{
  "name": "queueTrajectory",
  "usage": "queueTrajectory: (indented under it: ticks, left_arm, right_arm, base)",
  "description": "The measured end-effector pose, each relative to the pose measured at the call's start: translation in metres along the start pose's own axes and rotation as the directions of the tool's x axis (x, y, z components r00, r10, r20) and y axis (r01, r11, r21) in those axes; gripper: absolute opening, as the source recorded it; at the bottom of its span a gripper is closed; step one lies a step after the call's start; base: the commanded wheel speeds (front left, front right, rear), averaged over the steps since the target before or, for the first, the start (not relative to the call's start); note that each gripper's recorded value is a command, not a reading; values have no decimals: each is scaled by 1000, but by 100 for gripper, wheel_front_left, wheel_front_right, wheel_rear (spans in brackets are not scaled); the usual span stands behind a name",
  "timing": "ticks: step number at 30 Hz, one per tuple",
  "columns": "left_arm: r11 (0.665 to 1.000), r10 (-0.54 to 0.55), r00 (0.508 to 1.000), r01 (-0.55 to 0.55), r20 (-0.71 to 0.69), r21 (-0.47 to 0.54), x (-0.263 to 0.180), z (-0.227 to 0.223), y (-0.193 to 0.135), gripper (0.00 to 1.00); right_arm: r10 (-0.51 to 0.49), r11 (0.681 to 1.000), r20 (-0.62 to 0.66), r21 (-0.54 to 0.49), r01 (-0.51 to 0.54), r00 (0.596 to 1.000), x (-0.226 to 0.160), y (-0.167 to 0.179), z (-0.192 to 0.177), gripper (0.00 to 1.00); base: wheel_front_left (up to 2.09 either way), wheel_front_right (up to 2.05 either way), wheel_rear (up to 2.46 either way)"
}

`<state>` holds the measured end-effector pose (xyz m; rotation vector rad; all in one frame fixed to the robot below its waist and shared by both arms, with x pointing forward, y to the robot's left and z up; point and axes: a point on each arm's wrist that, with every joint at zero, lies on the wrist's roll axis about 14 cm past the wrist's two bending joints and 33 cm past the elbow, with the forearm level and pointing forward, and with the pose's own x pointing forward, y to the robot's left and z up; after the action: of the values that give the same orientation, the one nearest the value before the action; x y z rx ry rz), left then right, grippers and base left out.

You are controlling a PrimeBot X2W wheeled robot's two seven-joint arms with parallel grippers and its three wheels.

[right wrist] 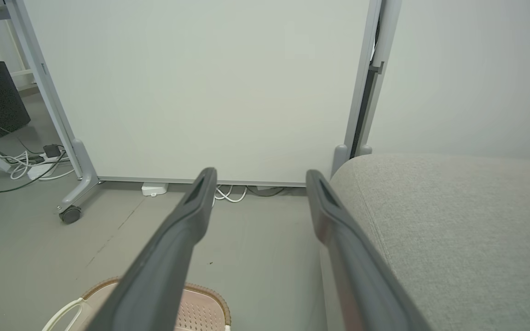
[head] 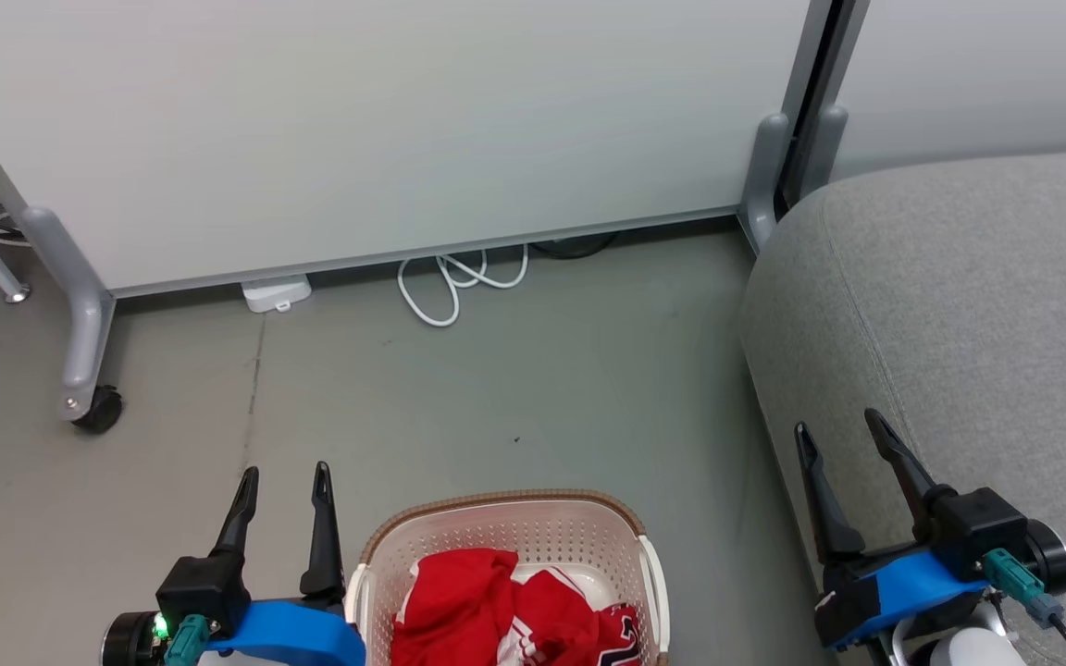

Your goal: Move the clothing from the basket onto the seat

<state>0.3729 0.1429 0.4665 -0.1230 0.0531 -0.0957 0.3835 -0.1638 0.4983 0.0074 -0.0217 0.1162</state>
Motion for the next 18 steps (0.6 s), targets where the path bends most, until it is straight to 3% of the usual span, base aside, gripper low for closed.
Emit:
queueTrajectory:
  ticks: [9,18]
  left_arm:
    - [996,-61,977,72,-206,47,28,-62,-4,100]
    - [971,-170,851,231,-497,63,54,-157,-22,100]
  right_arm:
    - [-20,1000,-12,18,21,1000,18,-10,-10,100]
    - [-67,997,-81,38,70,994,37,-30,-43,100]
  base:
    - [0,0,0]
    - [0,0,0]
